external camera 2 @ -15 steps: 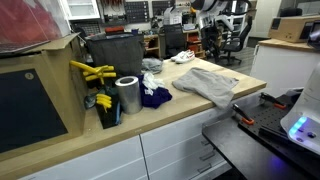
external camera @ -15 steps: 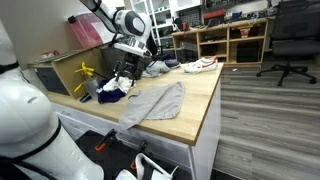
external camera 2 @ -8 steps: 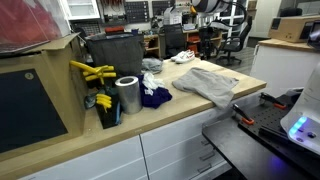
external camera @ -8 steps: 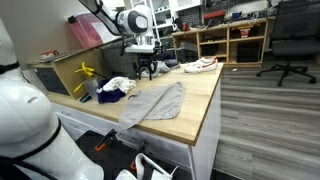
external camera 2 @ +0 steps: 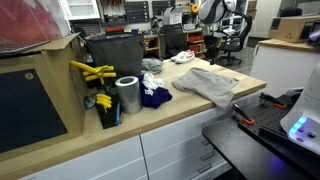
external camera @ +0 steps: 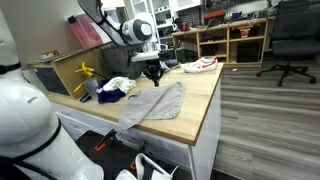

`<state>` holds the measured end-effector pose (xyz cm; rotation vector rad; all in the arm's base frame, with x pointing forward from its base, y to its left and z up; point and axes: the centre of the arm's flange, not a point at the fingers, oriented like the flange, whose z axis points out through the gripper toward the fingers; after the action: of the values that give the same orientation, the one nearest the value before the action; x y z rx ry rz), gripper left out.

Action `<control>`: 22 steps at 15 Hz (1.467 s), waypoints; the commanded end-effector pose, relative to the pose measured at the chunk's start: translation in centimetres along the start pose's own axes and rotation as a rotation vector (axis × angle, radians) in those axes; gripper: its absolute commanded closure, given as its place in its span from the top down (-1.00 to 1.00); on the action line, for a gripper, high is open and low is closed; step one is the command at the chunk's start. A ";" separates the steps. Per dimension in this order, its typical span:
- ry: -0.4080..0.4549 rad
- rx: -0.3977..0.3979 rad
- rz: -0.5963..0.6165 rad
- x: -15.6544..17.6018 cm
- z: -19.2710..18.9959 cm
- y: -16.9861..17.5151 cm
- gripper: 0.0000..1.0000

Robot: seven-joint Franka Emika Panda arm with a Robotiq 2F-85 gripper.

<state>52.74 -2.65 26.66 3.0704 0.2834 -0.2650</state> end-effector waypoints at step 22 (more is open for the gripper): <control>0.015 -0.109 0.253 -5.7 11.7 5.1 -1.00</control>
<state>47.19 -8.44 16.71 2.9818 -0.0437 -0.2356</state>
